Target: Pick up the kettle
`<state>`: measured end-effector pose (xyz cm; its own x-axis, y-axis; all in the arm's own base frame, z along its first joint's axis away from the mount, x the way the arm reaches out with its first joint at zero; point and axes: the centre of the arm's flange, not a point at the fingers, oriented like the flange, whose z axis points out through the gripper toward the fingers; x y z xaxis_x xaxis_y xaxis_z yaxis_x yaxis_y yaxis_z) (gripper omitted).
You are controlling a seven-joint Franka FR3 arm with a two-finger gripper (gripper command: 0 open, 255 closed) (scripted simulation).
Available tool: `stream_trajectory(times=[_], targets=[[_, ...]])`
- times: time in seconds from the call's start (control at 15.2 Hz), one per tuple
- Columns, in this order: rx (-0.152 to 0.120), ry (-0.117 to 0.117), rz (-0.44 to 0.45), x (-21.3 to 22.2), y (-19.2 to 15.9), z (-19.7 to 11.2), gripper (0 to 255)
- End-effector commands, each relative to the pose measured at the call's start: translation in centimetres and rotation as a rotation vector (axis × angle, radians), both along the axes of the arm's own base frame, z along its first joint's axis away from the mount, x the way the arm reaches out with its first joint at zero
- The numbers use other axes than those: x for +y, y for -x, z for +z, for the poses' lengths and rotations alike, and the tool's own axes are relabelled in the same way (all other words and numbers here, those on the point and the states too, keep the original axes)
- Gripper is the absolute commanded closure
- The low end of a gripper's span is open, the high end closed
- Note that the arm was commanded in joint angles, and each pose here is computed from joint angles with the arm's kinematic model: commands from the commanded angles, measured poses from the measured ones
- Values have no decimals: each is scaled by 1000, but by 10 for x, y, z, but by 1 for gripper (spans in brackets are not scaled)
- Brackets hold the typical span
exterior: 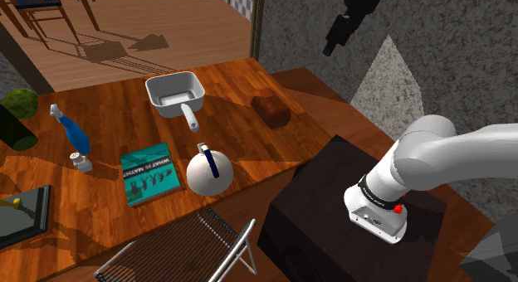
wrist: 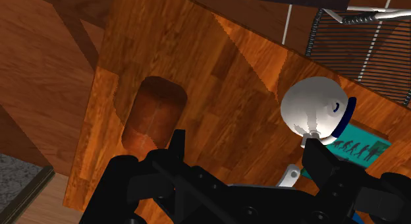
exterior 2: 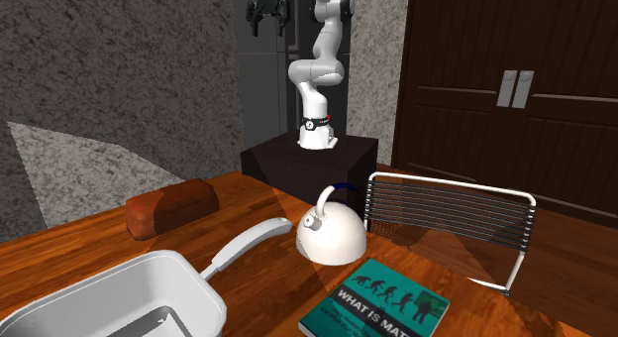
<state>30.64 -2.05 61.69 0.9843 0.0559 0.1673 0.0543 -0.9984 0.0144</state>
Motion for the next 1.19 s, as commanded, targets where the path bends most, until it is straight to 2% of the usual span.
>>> stream_trajectory(times=[0.0,1.12], targets=[[0,0,0,0,0,0,0],[35,4,-157,153,-83,-148,0]])
